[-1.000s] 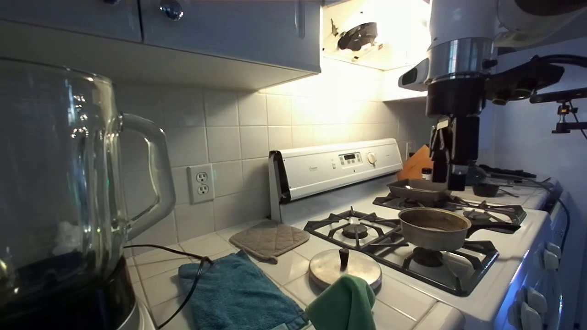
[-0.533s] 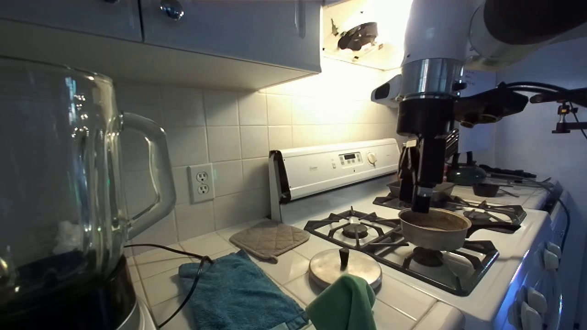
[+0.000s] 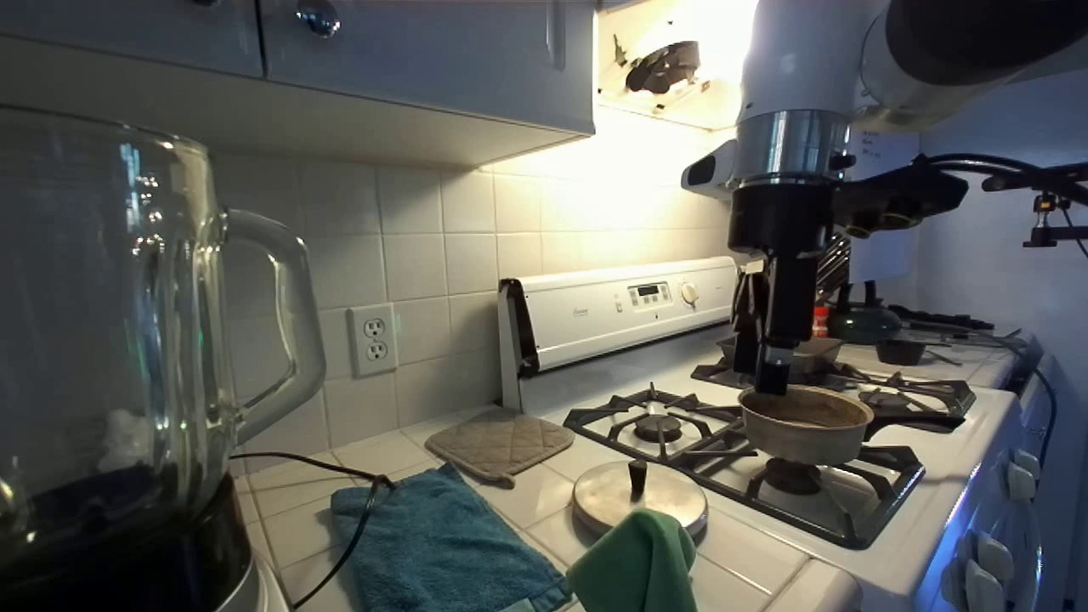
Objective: Put the silver lid on the silver pot then use the green towel to move the pot to the right and place the towel back on the counter.
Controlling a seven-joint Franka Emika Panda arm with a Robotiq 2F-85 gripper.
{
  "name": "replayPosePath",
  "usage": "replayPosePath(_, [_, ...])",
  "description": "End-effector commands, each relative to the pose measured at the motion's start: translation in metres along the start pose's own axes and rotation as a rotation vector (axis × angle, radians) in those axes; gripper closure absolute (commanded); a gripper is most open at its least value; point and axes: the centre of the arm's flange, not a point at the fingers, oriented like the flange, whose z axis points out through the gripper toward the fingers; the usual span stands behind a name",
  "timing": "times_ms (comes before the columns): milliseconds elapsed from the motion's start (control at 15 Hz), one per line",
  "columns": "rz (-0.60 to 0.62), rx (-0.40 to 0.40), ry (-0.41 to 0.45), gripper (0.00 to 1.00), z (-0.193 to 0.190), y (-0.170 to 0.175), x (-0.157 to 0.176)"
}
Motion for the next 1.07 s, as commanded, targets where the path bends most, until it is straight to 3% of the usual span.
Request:
replayPosePath(0, [-0.020,-0.009,0.048,0.00,0.005,0.001,0.009])
replayPosePath(200, [-0.057,-0.018,0.086,0.00,0.009,0.002,0.029])
replayPosePath(1000, [-0.214,-0.136,-0.024,0.00,0.071,0.011,0.086])
